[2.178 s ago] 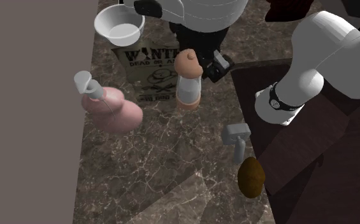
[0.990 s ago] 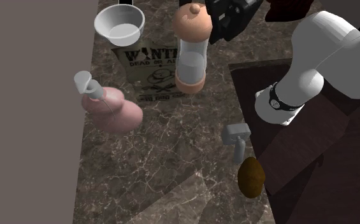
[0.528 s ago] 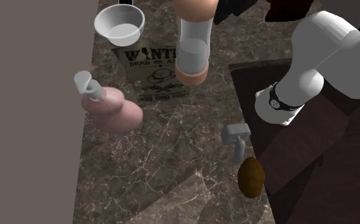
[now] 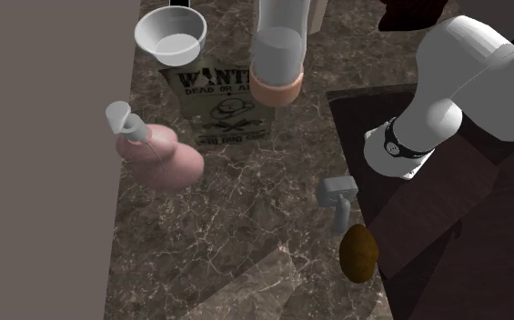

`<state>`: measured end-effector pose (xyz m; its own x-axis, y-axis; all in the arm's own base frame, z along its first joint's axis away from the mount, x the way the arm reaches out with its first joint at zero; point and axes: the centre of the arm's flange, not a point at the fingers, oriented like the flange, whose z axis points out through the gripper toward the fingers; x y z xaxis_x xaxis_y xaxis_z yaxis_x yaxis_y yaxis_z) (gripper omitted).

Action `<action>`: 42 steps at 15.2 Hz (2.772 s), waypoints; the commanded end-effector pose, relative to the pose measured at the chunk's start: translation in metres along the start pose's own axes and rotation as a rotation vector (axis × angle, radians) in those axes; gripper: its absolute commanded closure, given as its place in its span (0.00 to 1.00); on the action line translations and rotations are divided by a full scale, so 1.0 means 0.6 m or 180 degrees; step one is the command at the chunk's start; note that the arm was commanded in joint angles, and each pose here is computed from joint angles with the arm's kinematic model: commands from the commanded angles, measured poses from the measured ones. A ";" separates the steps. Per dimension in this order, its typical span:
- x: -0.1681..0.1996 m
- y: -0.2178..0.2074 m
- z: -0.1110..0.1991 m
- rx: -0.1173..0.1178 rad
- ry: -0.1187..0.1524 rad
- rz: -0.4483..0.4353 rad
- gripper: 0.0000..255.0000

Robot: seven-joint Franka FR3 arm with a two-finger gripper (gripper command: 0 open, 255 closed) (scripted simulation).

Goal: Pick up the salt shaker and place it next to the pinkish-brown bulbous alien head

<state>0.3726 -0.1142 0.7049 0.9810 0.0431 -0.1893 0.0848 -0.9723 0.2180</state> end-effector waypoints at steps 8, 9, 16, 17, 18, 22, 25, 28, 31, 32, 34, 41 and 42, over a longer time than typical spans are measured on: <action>-0.174 -0.003 0.025 0.0000 0.0000 0.0000 1.00; -0.196 -0.004 0.029 0.0000 0.0000 0.0000 1.00; -0.347 -0.008 0.058 0.0000 0.0000 0.0000 1.00; -0.369 -0.009 0.062 0.0000 0.0000 0.0000 1.00; -0.390 -0.010 0.066 0.0000 0.0000 0.0000 1.00; -0.477 -0.013 0.082 0.0000 0.0000 0.0000 1.00; -0.542 -0.015 0.094 0.0000 0.0000 0.0000 1.00; -0.606 -0.017 0.107 0.0000 0.0000 0.0000 1.00; -0.671 -0.019 0.119 0.0000 0.0000 0.0000 1.00; -0.693 -0.020 0.123 0.0000 0.0000 0.0000 1.00; -0.736 -0.021 0.131 0.0000 0.0000 0.0000 1.00; -0.887 -0.026 0.160 0.0000 0.0000 0.0000 1.00; -0.909 -0.027 0.164 0.0000 0.0000 0.0000 1.00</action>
<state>-0.1661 -0.1440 0.7088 0.9812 0.0425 -0.1883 0.0842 -0.9720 0.2193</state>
